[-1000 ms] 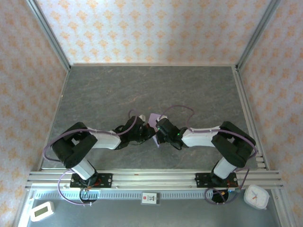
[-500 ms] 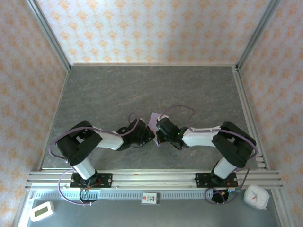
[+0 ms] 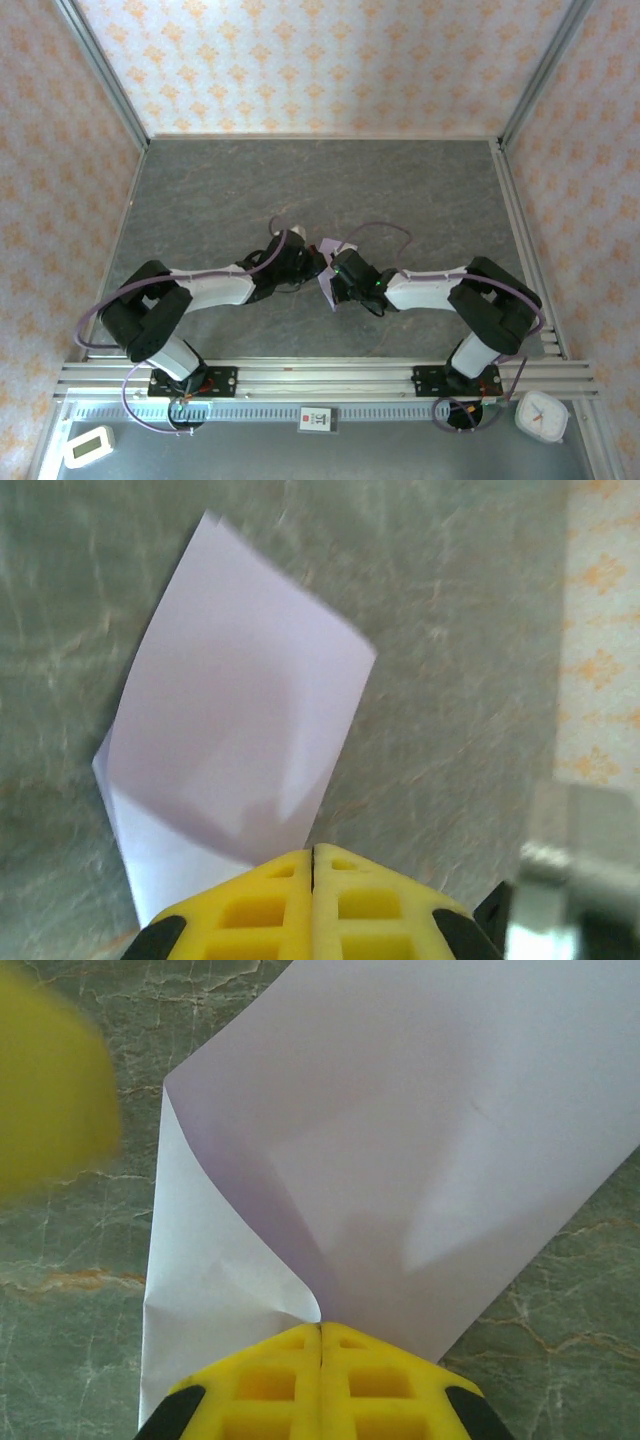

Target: Fold a paper plane with a square sheet of paper (pick it up from the middle)

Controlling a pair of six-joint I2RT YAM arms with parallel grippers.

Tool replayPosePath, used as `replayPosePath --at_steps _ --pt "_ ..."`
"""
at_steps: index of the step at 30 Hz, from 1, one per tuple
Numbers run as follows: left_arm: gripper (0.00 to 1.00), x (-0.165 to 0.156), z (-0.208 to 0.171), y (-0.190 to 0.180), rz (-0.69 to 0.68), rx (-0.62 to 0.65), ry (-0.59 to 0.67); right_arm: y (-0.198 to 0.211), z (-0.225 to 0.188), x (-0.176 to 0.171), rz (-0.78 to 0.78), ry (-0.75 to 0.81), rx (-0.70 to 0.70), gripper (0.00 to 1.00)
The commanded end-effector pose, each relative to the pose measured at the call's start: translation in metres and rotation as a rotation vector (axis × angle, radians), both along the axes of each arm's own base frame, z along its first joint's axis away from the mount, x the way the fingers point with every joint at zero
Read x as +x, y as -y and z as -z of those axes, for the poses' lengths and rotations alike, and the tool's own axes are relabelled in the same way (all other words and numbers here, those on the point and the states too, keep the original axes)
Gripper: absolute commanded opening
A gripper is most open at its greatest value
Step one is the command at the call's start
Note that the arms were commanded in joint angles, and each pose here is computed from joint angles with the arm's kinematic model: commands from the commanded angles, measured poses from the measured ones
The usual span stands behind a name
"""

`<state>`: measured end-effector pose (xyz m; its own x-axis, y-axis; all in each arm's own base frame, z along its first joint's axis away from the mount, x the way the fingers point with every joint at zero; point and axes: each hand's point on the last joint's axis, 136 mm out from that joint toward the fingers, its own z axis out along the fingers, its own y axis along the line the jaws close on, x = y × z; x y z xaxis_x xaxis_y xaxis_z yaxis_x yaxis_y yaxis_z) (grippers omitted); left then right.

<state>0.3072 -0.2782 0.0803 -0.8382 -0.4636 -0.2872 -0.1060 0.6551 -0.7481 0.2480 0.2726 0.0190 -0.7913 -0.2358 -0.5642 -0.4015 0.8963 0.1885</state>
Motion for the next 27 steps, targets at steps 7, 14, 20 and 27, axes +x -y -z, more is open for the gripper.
replayPosePath --at_steps 7,14,20,27 --pt "0.00 0.000 0.015 0.003 0.109 0.062 0.008 0.026 0.030 -0.030 -0.020 -0.106 -0.105 0.00" --pt "0.00 -0.004 0.034 0.006 0.140 0.065 -0.013 0.028 0.032 -0.030 -0.017 -0.107 -0.106 0.00" --pt "0.00 0.000 0.051 0.007 0.146 0.096 -0.020 0.028 0.032 -0.031 -0.018 -0.107 -0.106 0.00" --pt "0.00 -0.007 0.075 -0.004 0.126 0.146 -0.065 0.026 0.025 -0.027 -0.014 -0.097 -0.100 0.03"
